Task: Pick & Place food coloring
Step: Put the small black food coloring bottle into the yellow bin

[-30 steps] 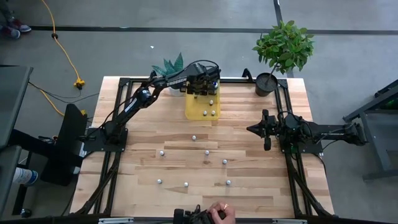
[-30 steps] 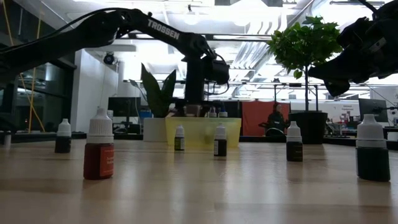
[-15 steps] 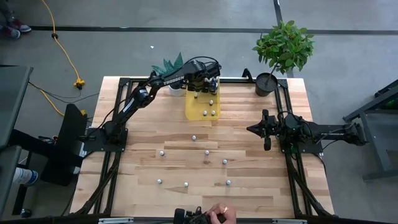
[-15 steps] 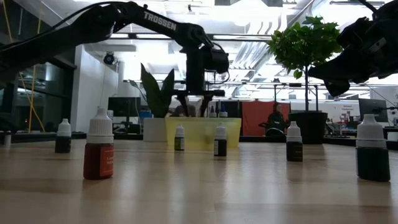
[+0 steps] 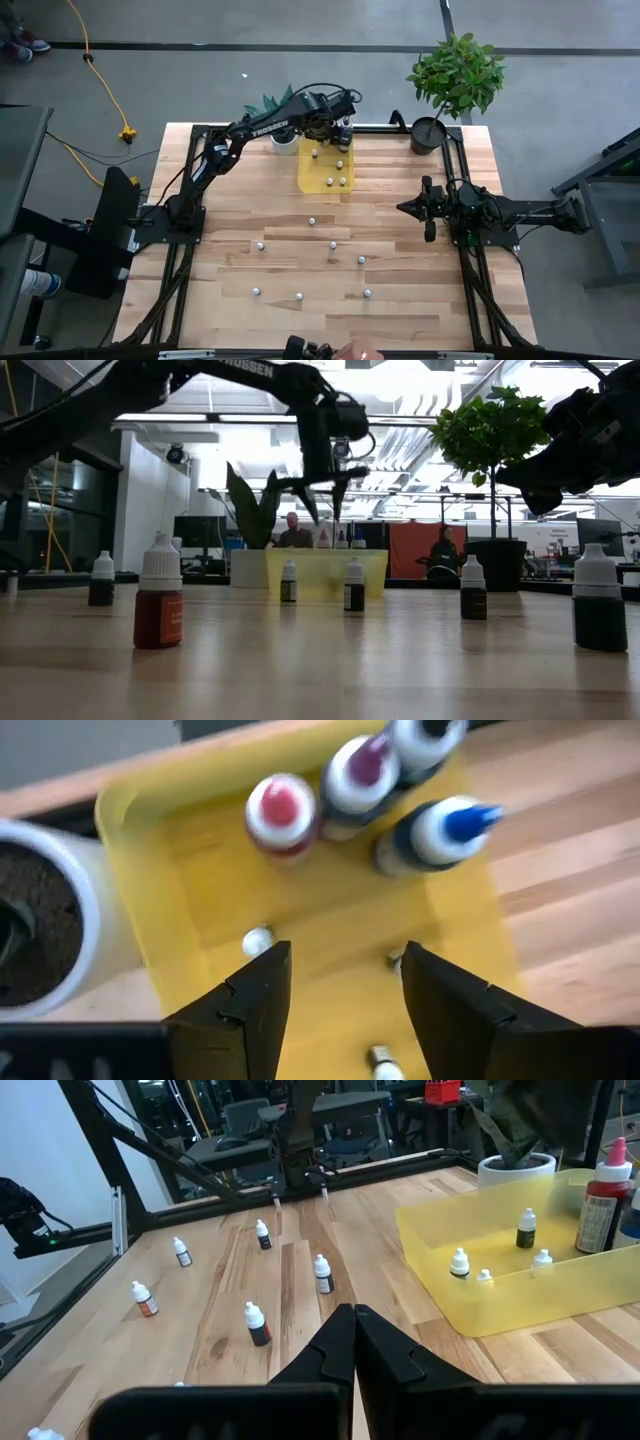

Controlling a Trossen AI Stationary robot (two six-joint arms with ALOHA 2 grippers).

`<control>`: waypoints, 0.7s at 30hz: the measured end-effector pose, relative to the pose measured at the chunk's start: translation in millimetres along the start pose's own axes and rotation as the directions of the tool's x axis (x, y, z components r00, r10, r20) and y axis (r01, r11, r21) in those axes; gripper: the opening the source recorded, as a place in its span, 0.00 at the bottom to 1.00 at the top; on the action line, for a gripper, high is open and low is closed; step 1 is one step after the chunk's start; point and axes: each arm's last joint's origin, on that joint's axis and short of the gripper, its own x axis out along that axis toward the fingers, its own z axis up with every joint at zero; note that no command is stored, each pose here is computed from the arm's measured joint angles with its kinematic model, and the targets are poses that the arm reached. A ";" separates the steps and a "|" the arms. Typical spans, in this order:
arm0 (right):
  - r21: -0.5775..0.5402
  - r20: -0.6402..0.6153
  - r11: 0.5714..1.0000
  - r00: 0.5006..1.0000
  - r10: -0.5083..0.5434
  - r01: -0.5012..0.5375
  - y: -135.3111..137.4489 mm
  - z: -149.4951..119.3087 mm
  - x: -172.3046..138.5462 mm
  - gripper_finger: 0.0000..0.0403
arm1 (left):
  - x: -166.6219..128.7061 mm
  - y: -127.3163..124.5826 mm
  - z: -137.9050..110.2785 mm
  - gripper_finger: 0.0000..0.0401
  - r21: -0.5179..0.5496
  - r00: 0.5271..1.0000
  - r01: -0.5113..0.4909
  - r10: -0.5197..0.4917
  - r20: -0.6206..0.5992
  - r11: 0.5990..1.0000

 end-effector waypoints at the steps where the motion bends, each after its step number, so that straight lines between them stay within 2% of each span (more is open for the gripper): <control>1: 0.000 0.000 1.000 1.000 0.001 -0.001 0.0 0.0 0.0 0.00 | -5.1 -1.2 -0.2 0.45 0.009 1.000 0.013 -0.013 0.011 1.000; 5: 0.000 0.000 1.000 1.000 0.001 -0.001 0.0 -0.1 0.0 0.00 | -26.2 -5.1 0.8 0.45 0.085 0.995 0.076 -0.081 0.062 0.994; 9: 0.000 -0.001 1.000 1.000 0.000 0.000 0.0 -0.1 0.0 0.00 | -44.4 -10.2 -4.0 0.45 0.214 0.988 0.116 -0.135 0.080 0.970; 13: 0.000 0.000 1.000 1.000 0.000 0.000 0.0 0.0 0.0 0.00 | -64.2 -17.0 -15.4 0.45 0.368 0.981 0.138 -0.179 0.078 0.920; 16: 0.000 0.000 1.000 1.000 0.001 -0.001 0.0 0.0 0.0 0.00 | -83.7 -19.1 -27.9 0.45 0.480 0.979 0.138 -0.192 0.064 0.866; 19: 0.000 0.000 1.000 1.000 0.001 -0.001 0.0 0.0 0.0 0.00 | -106.3 -16.8 -44.3 0.45 0.581 0.986 0.105 -0.163 0.048 0.807; 21: 0.000 0.000 1.000 1.000 0.000 0.000 0.0 -0.1 0.0 0.00 | -120.4 -12.4 -56.4 0.45 0.620 0.992 0.075 -0.119 0.030 0.781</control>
